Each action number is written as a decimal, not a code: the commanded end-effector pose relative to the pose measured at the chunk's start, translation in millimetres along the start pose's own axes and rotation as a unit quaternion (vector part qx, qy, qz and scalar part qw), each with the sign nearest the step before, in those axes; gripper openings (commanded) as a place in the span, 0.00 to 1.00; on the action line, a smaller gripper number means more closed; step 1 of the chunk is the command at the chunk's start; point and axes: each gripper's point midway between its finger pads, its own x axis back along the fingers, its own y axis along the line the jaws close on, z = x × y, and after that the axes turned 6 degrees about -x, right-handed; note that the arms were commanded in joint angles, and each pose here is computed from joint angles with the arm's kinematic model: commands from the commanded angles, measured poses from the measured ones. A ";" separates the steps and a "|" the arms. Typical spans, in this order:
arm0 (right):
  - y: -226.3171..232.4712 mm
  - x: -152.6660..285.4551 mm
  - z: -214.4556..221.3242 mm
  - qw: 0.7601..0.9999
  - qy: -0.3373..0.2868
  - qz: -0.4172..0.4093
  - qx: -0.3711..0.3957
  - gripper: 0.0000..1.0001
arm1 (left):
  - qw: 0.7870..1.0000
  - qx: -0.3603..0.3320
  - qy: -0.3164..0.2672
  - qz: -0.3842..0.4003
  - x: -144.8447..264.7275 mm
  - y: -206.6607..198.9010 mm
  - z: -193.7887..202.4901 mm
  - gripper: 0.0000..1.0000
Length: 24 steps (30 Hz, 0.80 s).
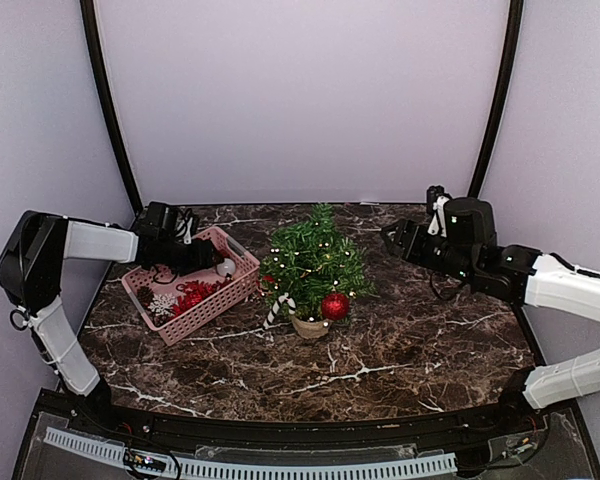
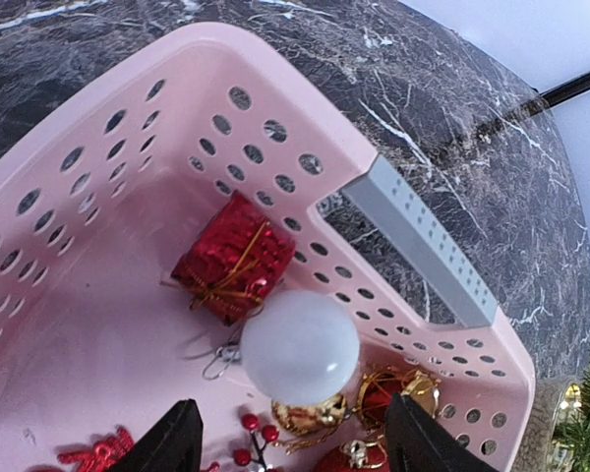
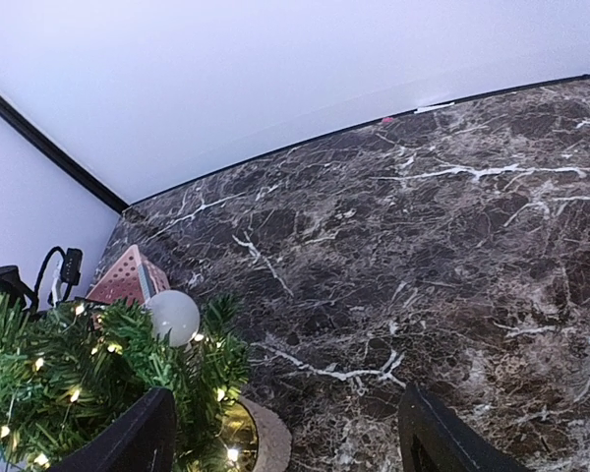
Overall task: Decorate the small christmas tree
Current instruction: Pick up the ornament ball from the bin.
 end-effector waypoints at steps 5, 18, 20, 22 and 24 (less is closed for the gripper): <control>-31.9 15.0 -49.5 0.989 -0.103 0.063 -0.088 0.77 | 0.999 0.017 0.012 0.050 -23.2 -11.2 -11.8 0.67; -68.5 28.7 -67.8 0.965 -0.100 0.163 -0.180 0.75 | 0.996 0.052 0.068 0.034 -38.9 -7.4 -14.1 0.64; -68.0 30.3 -69.1 0.962 -0.093 0.170 -0.191 0.74 | 0.996 0.050 0.066 0.021 -37.9 -4.5 -18.0 0.61; -67.7 32.1 -70.1 0.960 -0.089 0.177 -0.196 0.73 | 0.997 0.049 0.065 0.015 -36.9 -3.5 -21.1 0.59; -68.1 32.5 -67.4 0.960 -0.080 0.180 -0.201 0.73 | 0.997 0.047 0.065 0.012 -36.9 -2.9 -22.5 0.57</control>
